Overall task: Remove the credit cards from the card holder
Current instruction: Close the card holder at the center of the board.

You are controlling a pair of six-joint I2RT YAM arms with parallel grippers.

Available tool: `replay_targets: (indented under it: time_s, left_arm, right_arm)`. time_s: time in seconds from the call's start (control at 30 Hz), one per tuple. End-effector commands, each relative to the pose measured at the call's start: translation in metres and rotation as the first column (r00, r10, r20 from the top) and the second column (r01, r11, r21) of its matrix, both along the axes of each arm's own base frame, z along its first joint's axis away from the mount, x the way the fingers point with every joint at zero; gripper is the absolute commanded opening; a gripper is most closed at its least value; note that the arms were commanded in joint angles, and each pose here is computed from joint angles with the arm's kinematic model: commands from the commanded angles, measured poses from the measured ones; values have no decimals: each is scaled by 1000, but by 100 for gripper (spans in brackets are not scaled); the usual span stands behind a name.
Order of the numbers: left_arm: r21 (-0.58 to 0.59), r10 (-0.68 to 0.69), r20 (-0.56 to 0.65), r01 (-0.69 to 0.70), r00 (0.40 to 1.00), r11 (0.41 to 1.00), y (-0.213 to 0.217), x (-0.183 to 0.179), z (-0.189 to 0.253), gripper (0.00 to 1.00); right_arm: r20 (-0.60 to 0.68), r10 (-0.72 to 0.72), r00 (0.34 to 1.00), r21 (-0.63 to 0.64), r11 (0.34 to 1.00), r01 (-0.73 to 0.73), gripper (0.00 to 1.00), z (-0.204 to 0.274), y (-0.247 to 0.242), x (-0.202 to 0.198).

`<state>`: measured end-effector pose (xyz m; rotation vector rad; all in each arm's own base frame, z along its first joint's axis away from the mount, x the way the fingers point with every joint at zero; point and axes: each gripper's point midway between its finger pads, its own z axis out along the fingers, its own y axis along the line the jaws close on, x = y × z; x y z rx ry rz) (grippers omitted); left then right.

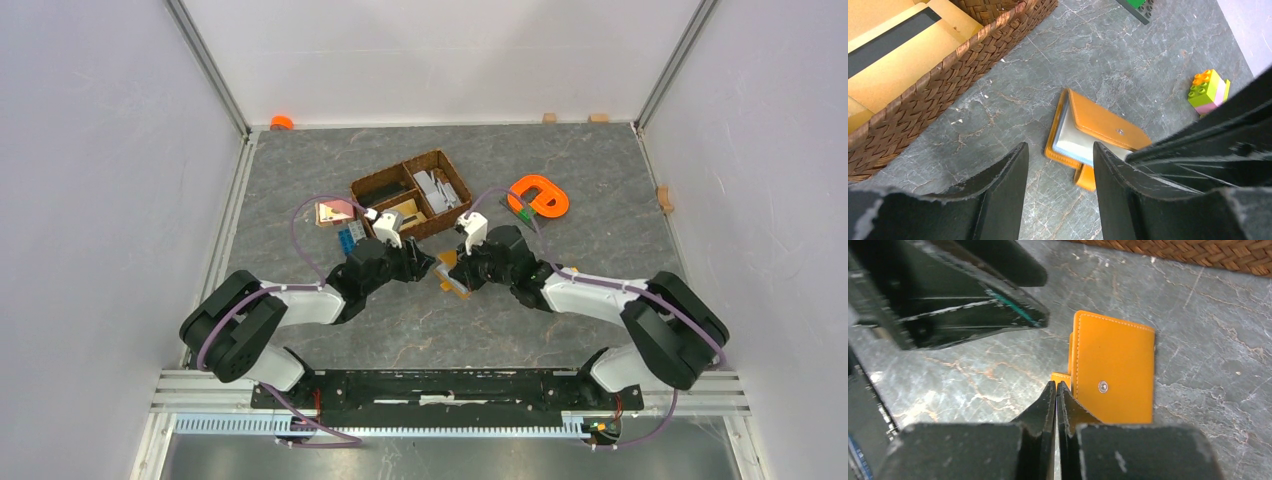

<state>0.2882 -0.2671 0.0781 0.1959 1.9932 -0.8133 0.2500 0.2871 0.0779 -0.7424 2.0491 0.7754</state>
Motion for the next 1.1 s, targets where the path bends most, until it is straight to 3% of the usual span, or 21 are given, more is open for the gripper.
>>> replay_targets:
  time_s: [0.0, 0.17, 0.37, 0.6, 0.87, 1.07]
  left_arm:
    - [-16, 16, 82, -15, 996, 1000, 2, 8, 17, 56]
    - [-14, 16, 84, -15, 996, 1000, 2, 9, 17, 55]
    - [-14, 15, 89, -14, 996, 1000, 3, 8, 18, 54]
    - [-10, 45, 119, -44, 992, 999, 10, 10, 25, 54]
    - [-19, 41, 127, -39, 991, 999, 9, 10, 26, 54]
    - [-40, 25, 129, -20, 991, 999, 5, 8, 27, 54]
  right_arm:
    - [10, -18, 1000, -47, 999, 18, 7, -4, 4, 16]
    - [3, -7, 1000, -54, 999, 7, 8, -7, 3, 13]
    - [47, 53, 997, 46, 997, -56, 8, 20, 11, 2]
    - [156, -41, 987, 79, 996, 29, 6, 48, -5, 10]
    - [226, -253, 941, -2, 966, 260, 3, 40, -42, 37]
    - [161, -216, 963, -149, 959, 240, 2, 1, -40, 42]
